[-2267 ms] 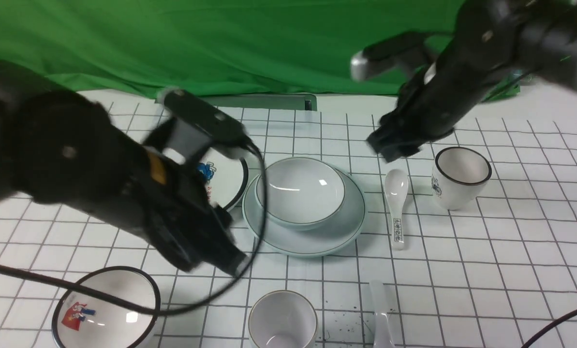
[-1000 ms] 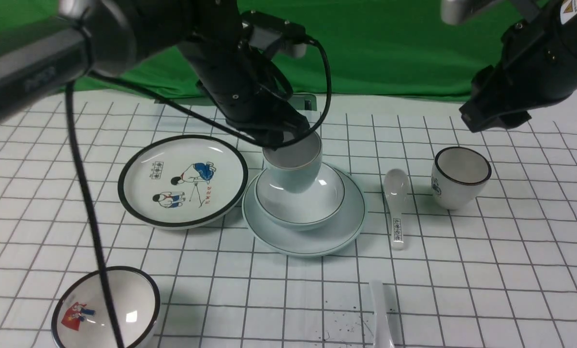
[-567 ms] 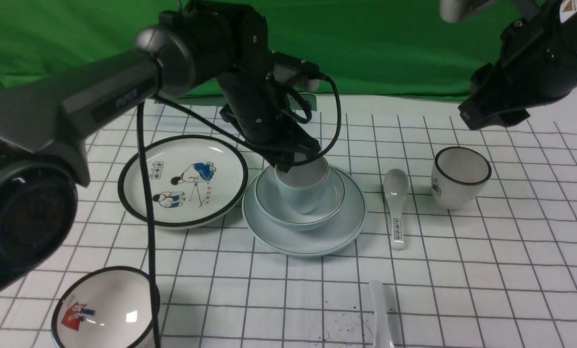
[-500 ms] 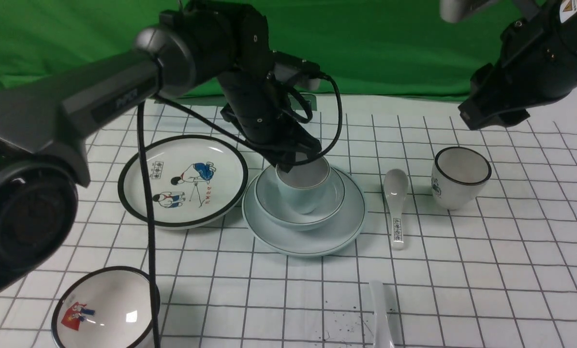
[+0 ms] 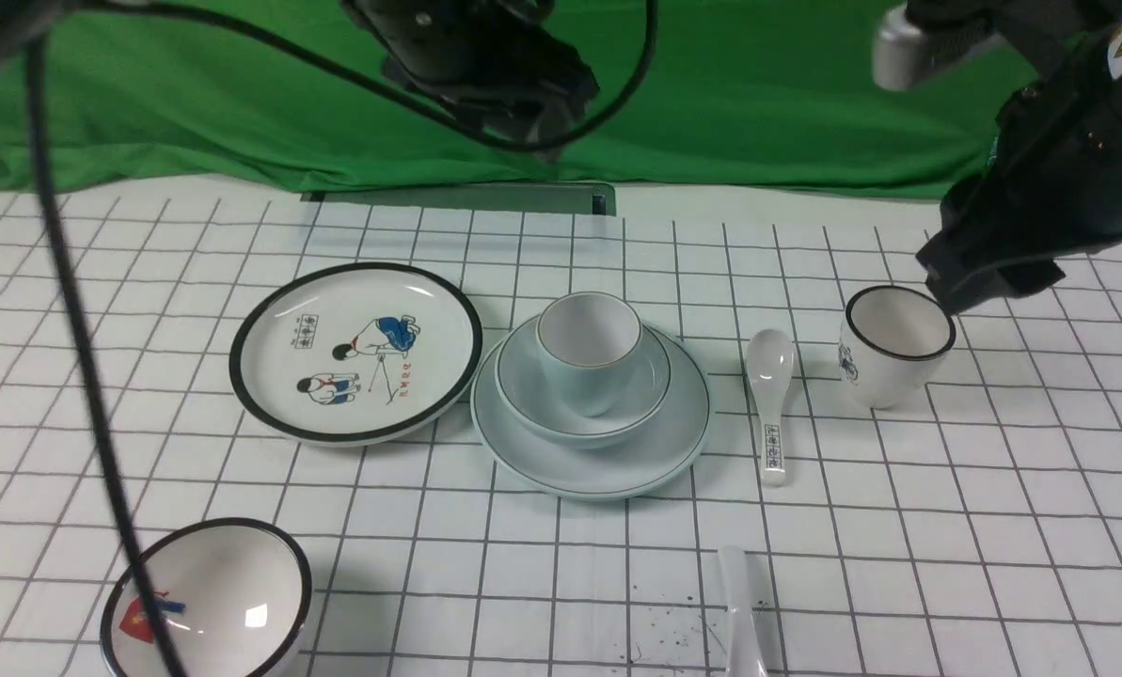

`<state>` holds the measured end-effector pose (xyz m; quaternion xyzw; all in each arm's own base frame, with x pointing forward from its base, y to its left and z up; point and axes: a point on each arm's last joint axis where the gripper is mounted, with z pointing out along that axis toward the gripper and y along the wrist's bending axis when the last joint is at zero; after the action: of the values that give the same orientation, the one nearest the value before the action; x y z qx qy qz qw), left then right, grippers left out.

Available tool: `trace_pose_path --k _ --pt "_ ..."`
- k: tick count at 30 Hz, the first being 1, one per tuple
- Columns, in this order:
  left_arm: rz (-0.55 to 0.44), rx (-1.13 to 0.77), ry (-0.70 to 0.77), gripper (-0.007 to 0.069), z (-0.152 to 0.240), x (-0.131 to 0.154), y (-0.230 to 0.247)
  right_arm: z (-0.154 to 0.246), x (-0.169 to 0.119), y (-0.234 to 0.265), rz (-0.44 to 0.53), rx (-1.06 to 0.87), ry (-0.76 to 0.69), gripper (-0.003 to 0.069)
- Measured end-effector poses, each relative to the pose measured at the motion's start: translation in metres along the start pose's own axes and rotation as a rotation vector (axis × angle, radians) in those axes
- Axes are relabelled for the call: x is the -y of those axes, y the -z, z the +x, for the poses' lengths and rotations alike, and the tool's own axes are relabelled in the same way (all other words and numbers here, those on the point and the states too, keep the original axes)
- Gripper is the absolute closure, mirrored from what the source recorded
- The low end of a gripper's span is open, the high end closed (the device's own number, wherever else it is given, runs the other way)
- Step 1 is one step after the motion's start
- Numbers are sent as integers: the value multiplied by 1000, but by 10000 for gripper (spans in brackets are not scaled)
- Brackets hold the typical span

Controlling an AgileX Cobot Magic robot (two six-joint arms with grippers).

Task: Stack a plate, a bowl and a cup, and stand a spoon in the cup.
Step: Use the right arm to grab a blue soup spoon

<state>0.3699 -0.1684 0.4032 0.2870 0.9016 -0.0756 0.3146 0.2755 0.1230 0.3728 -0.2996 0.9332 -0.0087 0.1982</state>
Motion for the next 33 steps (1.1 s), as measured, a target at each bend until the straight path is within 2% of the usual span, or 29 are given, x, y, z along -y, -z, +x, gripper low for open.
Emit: trace_pose_path --k 1,2,6,7,9,12,14,20,28,33 --pt "-13 10 0 242 1 0 9 2 -5 -2 -6 -10 6 329" --pt "-32 26 1 279 8 1 30 8 -17 -8 -22 -27 21 329" --pt "-45 22 7 417 35 8 66 23 -53 -33 -69 -26 72 329" --pt "-45 22 7 425 39 9 68 24 -55 -35 -71 -26 75 329" --pt "-49 43 11 526 61 14 80 34 -77 -60 -97 12 92 329" --pt "-58 88 15 598 79 18 87 40 -87 -77 -114 66 58 329" --pt "-66 137 21 651 103 22 93 45 -92 -96 -130 141 -49 329" --pt "-76 198 28 664 144 30 99 50 -90 -130 -135 136 -211 298" --pt "-78 273 35 663 171 37 111 55 -94 -182 -118 -2 -260 188" --pt "-81 299 36 662 171 37 113 57 -98 -199 -115 -36 -259 179"
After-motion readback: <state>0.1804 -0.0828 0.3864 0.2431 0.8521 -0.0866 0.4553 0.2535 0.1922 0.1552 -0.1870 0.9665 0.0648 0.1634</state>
